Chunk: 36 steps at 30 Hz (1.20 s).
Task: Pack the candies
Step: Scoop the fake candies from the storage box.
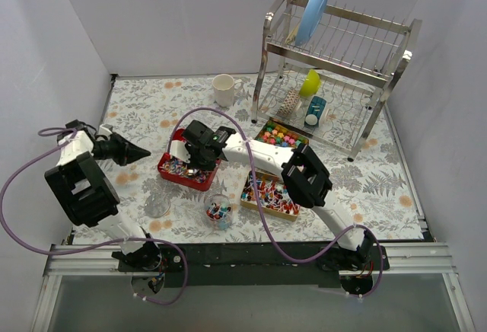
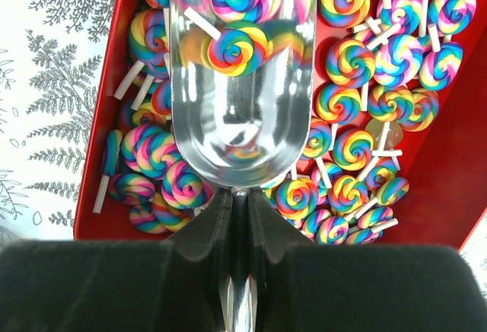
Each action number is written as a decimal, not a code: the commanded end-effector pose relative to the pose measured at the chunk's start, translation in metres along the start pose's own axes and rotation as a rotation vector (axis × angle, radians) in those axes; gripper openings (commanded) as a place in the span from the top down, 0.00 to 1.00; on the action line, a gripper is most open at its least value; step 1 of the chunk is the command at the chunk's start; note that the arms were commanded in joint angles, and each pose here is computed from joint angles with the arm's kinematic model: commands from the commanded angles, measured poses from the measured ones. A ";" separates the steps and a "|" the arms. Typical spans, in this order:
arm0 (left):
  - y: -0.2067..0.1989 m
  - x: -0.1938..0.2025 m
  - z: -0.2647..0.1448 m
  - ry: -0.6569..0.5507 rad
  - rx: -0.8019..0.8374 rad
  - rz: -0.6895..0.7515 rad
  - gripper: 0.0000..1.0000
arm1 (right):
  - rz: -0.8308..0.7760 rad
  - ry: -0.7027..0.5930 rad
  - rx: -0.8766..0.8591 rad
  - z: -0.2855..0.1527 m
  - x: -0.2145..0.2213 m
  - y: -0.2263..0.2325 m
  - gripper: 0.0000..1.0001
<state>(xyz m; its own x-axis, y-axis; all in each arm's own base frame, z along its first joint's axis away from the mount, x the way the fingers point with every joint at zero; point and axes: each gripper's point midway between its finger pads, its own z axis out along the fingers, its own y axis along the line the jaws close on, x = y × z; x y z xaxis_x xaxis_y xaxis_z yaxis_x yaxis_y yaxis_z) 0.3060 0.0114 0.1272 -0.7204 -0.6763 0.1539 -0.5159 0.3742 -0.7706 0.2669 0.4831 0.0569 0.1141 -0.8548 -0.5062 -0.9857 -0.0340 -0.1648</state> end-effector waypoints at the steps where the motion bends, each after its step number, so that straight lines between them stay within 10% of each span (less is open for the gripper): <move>1: 0.011 -0.024 -0.016 -0.048 -0.074 0.001 1.00 | -0.002 0.074 -0.096 0.002 0.022 0.028 0.99; 10: 0.089 0.014 0.016 -0.028 -0.300 -0.090 1.00 | -0.124 0.150 0.061 -0.003 0.014 0.001 0.99; 36: 0.065 0.052 0.068 0.050 -0.209 0.053 1.00 | 0.096 -0.024 -0.127 0.007 -0.002 0.009 0.99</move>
<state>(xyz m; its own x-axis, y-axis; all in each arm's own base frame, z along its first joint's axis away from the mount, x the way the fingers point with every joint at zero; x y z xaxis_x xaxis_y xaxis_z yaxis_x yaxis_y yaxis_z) 0.2531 -0.0347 0.0188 -0.7381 -0.6398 0.2142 -0.6353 0.5520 -0.5401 0.2757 0.4932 0.0570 0.0913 -0.8641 -0.4950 -0.9898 -0.0243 -0.1402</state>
